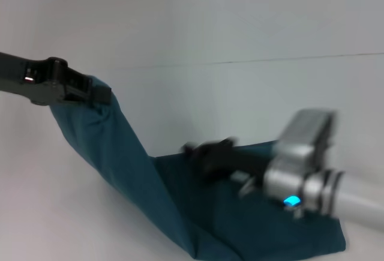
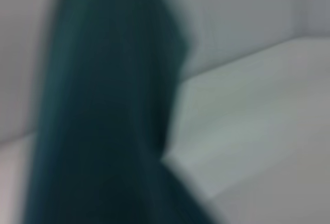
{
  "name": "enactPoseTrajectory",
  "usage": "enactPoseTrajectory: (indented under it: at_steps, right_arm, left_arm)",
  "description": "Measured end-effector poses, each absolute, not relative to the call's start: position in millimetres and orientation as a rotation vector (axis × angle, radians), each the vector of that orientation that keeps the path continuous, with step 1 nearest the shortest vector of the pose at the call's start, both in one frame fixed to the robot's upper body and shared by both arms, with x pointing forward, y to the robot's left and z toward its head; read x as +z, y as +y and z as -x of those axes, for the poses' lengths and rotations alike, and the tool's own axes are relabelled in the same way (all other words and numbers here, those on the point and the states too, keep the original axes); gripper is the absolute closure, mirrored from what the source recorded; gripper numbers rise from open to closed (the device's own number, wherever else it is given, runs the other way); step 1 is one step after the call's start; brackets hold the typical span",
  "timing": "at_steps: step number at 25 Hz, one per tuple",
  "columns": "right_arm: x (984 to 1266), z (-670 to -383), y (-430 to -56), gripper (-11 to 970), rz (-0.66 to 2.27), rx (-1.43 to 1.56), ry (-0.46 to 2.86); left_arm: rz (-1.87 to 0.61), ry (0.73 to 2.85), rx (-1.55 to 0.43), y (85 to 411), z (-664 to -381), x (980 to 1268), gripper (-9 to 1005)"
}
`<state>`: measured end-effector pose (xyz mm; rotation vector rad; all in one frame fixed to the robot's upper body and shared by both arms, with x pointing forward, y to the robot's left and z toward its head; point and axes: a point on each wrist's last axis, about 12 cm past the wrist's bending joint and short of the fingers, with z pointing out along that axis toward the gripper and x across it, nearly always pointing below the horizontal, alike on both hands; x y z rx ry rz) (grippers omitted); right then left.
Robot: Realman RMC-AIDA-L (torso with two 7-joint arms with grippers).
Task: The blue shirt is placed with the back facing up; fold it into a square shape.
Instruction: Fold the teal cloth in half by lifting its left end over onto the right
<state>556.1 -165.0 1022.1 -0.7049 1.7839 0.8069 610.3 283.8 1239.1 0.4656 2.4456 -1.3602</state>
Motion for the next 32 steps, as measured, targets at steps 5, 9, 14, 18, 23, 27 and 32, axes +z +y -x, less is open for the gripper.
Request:
enactPoseTrajectory:
  at_steps: [5,9,14,18,23,27,32]
  right_arm:
    - [1034.5,-564.5,-245.2,960,0.347,0.786,1.784]
    - [1042.8,-554.9,-304.8,960,0.168,0.697,1.766]
    - [1048.3,-532.7,-355.7,960,0.015,0.618,1.744]
    - [1048.7,-519.7,-380.6,960,-0.049,0.572,1.743]
    - [1049.4,-513.6,-393.3,960,-0.083,0.544,1.739]
    - [1050.1,-512.9,-396.0,960,-0.083,0.533,1.737]
    - [1050.9,-514.5,-396.2,960,-0.078,0.525,1.738]
  left_arm:
    - [-0.604,2.437,-1.390,257.2,-613.5,1247.0,927]
    - [-0.729,2.436,-1.401,225.8,-618.2,1254.8,929]
    - [-0.851,2.434,-1.409,181.6,-625.9,1262.8,928]
    - [-0.926,2.430,-1.394,145.5,-629.6,1266.3,928]
    - [-0.974,2.431,-1.378,98.2,-628.3,1258.3,928]
    - [-0.966,2.448,-1.350,66.7,-623.4,1243.7,929]
    - [-0.841,2.489,-1.319,42.6,-621.6,1217.4,929]
